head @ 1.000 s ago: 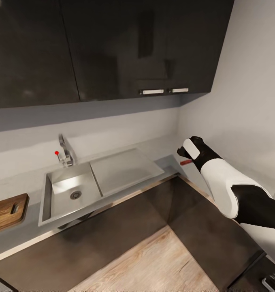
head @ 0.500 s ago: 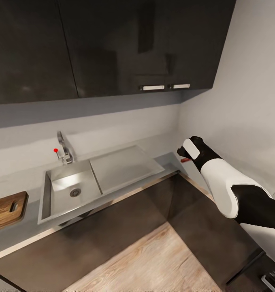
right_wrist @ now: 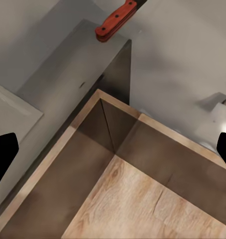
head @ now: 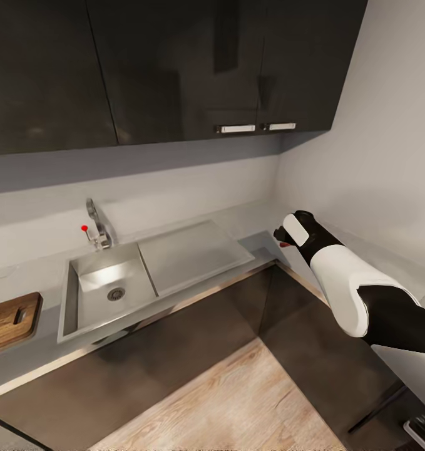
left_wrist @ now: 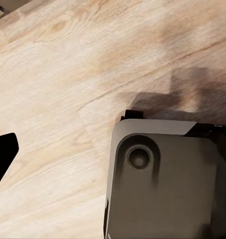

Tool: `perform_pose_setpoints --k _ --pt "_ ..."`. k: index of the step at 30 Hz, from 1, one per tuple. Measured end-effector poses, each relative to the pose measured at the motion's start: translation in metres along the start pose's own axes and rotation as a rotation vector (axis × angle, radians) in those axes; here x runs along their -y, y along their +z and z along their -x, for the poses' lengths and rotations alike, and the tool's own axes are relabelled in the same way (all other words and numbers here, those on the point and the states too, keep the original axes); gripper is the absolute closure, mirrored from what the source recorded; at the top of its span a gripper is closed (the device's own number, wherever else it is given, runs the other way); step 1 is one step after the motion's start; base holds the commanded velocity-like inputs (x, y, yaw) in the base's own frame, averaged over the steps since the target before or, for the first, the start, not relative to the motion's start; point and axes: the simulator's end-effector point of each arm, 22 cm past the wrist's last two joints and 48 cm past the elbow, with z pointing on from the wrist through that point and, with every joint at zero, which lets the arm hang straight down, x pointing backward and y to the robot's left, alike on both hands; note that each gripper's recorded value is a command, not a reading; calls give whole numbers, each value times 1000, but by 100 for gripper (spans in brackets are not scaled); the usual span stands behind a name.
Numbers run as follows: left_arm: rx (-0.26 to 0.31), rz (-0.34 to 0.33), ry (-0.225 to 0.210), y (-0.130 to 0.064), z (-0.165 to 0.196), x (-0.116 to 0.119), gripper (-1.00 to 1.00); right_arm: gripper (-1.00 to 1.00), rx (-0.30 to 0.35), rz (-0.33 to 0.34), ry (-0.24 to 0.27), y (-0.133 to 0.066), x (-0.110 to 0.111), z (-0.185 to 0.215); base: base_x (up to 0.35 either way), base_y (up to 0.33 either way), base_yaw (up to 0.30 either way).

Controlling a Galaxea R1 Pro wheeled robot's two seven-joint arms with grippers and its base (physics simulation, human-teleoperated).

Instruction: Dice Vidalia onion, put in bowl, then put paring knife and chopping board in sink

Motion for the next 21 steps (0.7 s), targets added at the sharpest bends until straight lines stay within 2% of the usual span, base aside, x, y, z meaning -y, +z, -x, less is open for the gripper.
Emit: perform_pose_setpoints --k 21 --pt "-28 5 5 2 -12 -4 -100 -100 -29 -13 -8 20 1 -16 0 0 0"
